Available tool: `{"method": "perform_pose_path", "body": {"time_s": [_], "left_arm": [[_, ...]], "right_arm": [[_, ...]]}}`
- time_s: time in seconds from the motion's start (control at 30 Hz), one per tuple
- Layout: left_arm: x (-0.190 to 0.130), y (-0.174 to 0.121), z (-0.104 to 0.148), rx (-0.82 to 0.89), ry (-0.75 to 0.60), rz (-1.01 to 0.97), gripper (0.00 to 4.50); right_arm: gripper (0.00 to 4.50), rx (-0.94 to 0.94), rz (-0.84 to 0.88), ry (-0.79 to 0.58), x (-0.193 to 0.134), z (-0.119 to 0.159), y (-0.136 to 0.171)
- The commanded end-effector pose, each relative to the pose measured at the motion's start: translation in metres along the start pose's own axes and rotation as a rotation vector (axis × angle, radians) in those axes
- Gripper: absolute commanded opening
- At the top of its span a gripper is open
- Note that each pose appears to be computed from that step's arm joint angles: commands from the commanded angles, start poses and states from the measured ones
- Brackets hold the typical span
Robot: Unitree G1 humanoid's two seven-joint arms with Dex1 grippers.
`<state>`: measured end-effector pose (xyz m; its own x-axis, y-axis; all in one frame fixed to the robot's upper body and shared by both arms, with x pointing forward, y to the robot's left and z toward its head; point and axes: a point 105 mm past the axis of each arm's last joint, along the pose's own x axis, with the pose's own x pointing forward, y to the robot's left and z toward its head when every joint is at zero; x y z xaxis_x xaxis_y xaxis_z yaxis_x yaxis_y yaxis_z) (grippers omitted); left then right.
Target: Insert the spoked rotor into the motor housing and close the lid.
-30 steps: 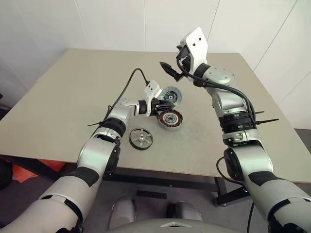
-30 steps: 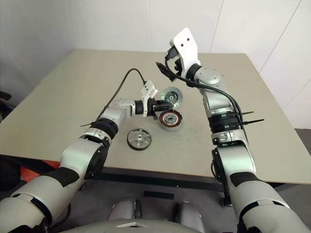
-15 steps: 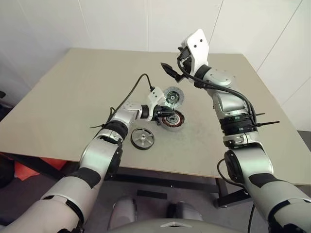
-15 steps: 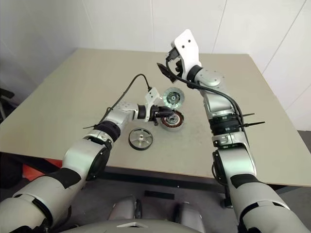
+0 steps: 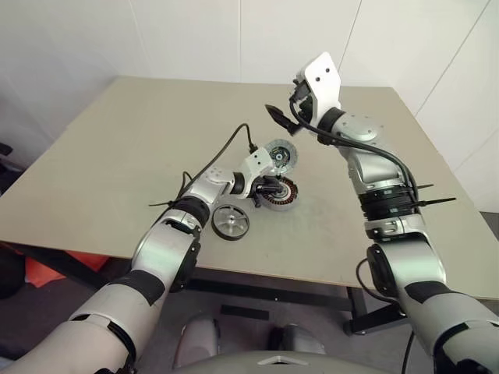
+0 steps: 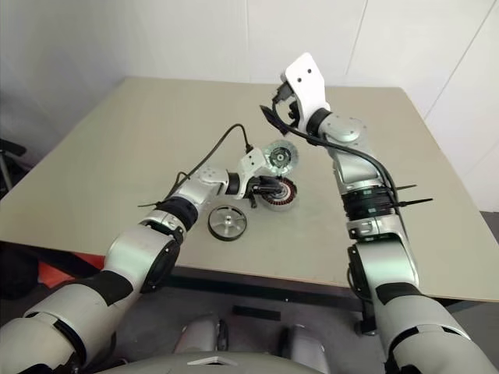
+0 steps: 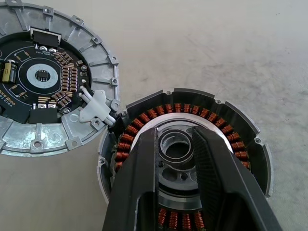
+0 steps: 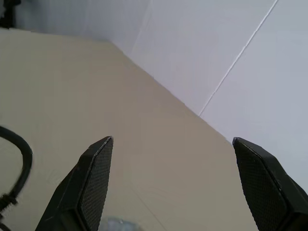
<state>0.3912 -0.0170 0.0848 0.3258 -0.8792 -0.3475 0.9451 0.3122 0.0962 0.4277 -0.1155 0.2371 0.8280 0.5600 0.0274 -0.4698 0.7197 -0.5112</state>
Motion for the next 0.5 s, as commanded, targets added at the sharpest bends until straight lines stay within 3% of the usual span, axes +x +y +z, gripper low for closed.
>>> {"method": "perform_pose_path", "body": {"time_s": [0.03, 0.23, 0.5], "left_arm": [[-0.001, 0.002, 0.006, 0.026, -0.017, 0.008, 0.69], [-0.001, 0.002, 0.006, 0.024, -0.02, 0.004, 0.69], [0.0, 0.0, 0.007, 0.023, -0.026, -0.001, 0.69]], "right_arm": [[4.5, -0.106, 0.039, 0.049, -0.011, -0.007, -0.005], [4.5, -0.227, 0.166, 0.198, -0.041, -0.041, -0.004], [4.5, -0.235, 0.254, 0.27, -0.071, -0.053, -0.003]]}}
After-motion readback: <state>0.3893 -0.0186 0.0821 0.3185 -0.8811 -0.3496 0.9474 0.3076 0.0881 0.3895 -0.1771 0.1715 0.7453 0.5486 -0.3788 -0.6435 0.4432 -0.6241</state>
